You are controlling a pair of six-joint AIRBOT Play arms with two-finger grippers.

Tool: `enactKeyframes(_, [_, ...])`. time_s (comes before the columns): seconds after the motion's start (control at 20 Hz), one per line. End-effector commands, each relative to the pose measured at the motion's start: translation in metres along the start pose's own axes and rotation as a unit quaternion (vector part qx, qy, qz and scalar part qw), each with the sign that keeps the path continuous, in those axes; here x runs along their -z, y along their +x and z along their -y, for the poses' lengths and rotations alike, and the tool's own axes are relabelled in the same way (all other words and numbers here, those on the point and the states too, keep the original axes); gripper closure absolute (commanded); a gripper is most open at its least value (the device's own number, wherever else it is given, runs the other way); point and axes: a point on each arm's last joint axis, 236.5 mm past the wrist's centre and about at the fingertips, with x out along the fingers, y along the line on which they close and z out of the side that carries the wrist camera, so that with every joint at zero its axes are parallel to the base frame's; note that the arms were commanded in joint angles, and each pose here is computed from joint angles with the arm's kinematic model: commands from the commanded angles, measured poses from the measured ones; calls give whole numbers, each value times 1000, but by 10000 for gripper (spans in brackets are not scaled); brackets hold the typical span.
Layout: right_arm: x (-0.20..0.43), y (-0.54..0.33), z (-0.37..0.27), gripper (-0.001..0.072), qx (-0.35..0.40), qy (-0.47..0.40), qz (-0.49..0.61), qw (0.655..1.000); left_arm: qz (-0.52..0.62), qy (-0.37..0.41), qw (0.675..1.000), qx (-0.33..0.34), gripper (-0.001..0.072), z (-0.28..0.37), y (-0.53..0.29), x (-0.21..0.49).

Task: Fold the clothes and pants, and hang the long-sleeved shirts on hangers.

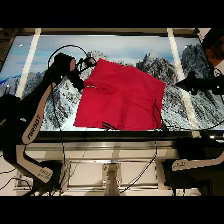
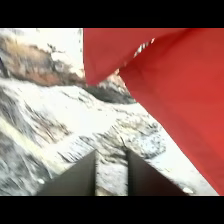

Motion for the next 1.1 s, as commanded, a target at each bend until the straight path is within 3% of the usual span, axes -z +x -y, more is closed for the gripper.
enactKeyframes(0.0, [30,-6,5,699,18,-43,-64,997,-53,-98,993,45,702,23,-4,24])
enactKeyframes(0.3, [146,12,37,702,13,14,-62,998,-5,-270,939,214,704,96,-17,10])
enactKeyframes(0.55, [233,24,52,700,15,77,-32,996,18,-379,903,202,704,118,-28,57])
enactKeyframes(0.75, [239,24,53,698,25,113,-4,993,70,-505,834,212,703,132,-55,96])
enactKeyframes(0.9, [215,20,64,688,47,127,52,990,112,-592,746,283,702,156,-74,95])
enactKeyframes(0.95, [213,19,65,566,48,136,56,988,113,-606,726,306,696,166,-75,94])
enactKeyframes(1.0, [213,20,65,290,47,142,56,987,101,-612,719,314,502,177,-70,99])
enactKeyframes(1.05, [214,20,65,109,47,144,54,987,75,-632,702,319,200,187,-60,106])
